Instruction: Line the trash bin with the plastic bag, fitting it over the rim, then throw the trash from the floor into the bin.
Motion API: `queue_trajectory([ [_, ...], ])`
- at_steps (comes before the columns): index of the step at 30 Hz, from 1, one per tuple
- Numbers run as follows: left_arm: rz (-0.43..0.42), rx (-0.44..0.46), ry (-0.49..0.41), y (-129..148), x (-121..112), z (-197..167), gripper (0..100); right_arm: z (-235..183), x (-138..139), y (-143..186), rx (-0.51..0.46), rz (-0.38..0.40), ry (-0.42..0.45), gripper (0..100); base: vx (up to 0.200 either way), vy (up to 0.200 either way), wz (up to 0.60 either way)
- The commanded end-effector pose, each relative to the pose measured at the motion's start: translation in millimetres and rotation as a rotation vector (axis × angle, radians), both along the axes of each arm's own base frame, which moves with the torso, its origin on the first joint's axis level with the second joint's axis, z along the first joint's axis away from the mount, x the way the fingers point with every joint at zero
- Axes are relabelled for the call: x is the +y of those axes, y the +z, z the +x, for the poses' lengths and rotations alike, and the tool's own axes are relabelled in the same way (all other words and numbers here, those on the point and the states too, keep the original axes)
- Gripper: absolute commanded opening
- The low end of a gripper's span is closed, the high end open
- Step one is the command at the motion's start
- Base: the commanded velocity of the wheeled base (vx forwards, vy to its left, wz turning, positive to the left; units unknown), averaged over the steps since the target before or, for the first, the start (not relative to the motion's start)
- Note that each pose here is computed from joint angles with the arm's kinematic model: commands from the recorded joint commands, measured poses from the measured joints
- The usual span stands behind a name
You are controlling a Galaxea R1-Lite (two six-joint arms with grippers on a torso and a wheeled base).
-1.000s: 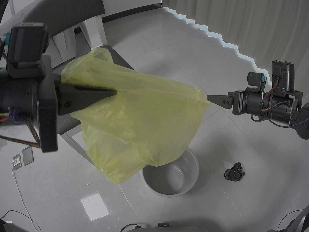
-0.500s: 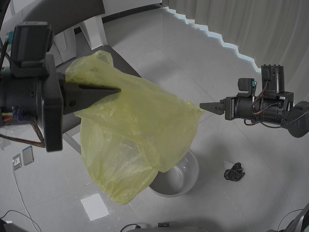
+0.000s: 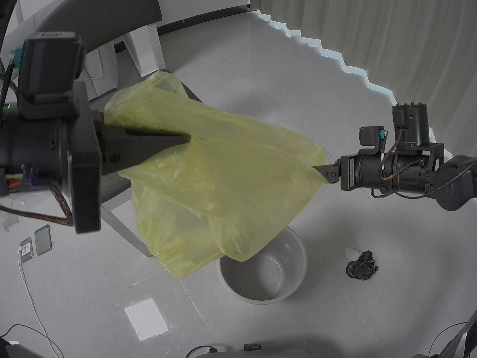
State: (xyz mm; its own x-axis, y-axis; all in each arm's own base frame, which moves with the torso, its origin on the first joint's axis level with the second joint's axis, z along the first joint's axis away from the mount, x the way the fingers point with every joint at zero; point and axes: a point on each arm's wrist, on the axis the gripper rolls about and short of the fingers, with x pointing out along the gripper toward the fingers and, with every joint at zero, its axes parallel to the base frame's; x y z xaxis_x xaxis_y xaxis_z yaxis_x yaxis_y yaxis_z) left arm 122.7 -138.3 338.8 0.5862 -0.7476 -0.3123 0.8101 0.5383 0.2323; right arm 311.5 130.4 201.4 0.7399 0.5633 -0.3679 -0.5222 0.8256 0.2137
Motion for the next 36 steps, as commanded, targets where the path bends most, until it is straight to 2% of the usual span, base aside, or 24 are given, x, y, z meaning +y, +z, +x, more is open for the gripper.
queue_trajectory([
  [1, 0.005, 0.003, 0.0, -2, -4, 4, 0, -3, -1, -13, 0.043, -0.017, 0.006, 100, 0.0, 0.0, 0.0],
  [10, -0.03, -0.03, 0.001, 0, -12, 11, 0, -8, 8, -23, 0.1, 0.014, 0.066, 100, 0.0, 0.0, 0.0],
  [11, -0.031, -0.029, 0.0, 0, -12, 11, 0, -9, 10, -24, 0.108, 0.02, 0.078, 0, 0.0, 0.0, 0.0],
  [20, -0.043, -0.033, -0.003, 3, -13, 13, 0, -17, 18, -20, 0.119, 0.046, 0.095, 0, 0.0, 0.0, 0.0],
  [24, -0.045, -0.004, 0.038, 0, -20, 27, 0, -20, 18, -20, 0.132, 0.048, 0.088, 0, 0.0, 0.0, 0.0],
  [27, -0.095, 0.114, 0.187, -14, -22, 49, 0, -27, 11, -26, 0.148, 0.018, 0.033, 0, 0.0, 0.0, 0.0],
  [29, -0.161, 0.188, 0.28, -20, -24, 52, 0, -30, 9, -34, 0.166, -0.007, 0.0, 0, 0.0, 0.0, 0.0],
  [30, -0.222, 0.238, 0.337, -23, -26, 53, 0, -31, 8, -39, 0.178, -0.023, -0.019, 0, 0.0, 0.0, 0.0],
  [33, -0.35, 0.377, 0.429, -31, -26, 56, 0, -33, 7, -50, 0.209, -0.052, -0.044, 0, 0.0, 0.0, 0.0],
  [36, -0.371, 0.509, 0.506, -58, -24, 58, 0, -31, 9, -66, 0.243, -0.087, -0.053, 0, 0.0, 0.0, 0.0],
])
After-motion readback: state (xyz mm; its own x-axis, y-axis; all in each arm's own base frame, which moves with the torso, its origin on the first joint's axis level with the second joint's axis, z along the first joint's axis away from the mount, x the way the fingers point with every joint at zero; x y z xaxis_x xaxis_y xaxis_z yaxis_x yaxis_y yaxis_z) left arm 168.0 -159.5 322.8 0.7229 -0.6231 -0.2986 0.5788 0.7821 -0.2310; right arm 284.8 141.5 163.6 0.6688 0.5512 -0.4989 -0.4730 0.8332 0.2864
